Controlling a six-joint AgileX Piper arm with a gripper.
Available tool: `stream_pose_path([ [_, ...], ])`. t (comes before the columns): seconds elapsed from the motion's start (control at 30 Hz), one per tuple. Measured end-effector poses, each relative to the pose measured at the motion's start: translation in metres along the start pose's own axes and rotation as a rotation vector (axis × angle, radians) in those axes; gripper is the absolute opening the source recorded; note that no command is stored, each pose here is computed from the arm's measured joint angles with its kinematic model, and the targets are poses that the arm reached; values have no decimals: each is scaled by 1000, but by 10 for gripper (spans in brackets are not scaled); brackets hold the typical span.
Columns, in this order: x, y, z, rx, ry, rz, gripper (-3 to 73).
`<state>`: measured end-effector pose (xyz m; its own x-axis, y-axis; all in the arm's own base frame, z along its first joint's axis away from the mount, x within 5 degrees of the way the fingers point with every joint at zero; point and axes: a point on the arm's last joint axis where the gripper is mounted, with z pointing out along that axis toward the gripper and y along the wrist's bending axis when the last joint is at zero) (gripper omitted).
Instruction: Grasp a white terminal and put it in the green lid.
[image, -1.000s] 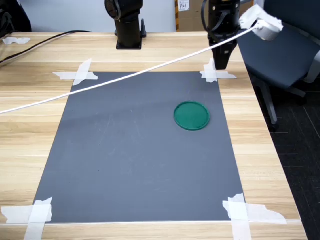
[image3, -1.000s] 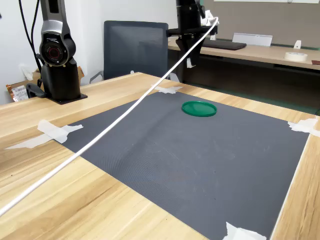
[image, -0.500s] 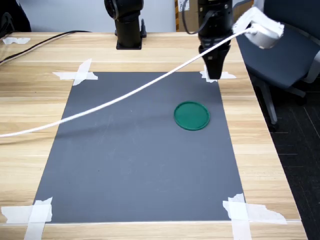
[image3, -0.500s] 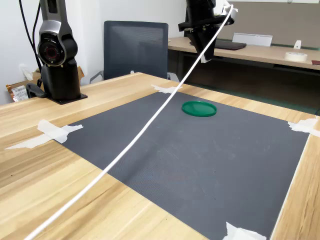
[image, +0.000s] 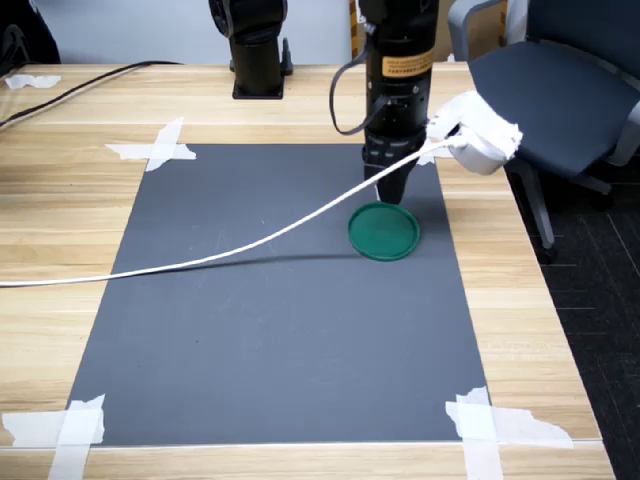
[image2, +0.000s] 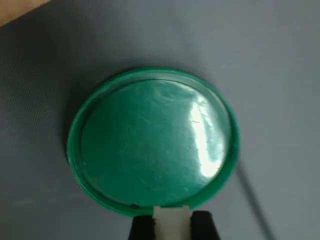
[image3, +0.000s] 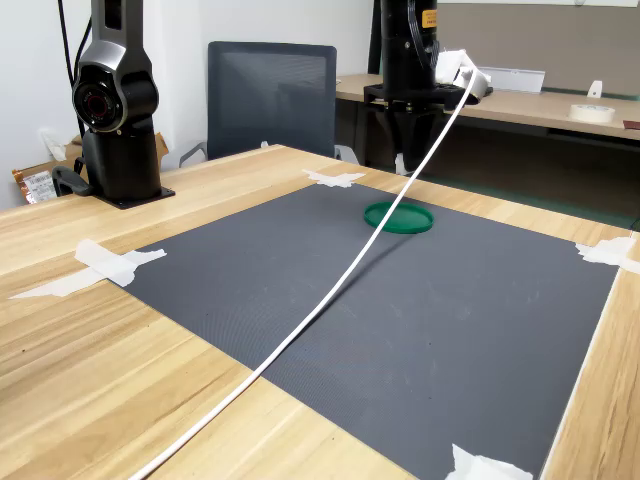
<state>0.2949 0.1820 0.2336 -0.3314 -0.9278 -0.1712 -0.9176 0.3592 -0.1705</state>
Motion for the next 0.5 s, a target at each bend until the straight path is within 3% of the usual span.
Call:
stream_pose_path([
  [0.5, -14, -9, 15, -48, 58, 3, 81],
])
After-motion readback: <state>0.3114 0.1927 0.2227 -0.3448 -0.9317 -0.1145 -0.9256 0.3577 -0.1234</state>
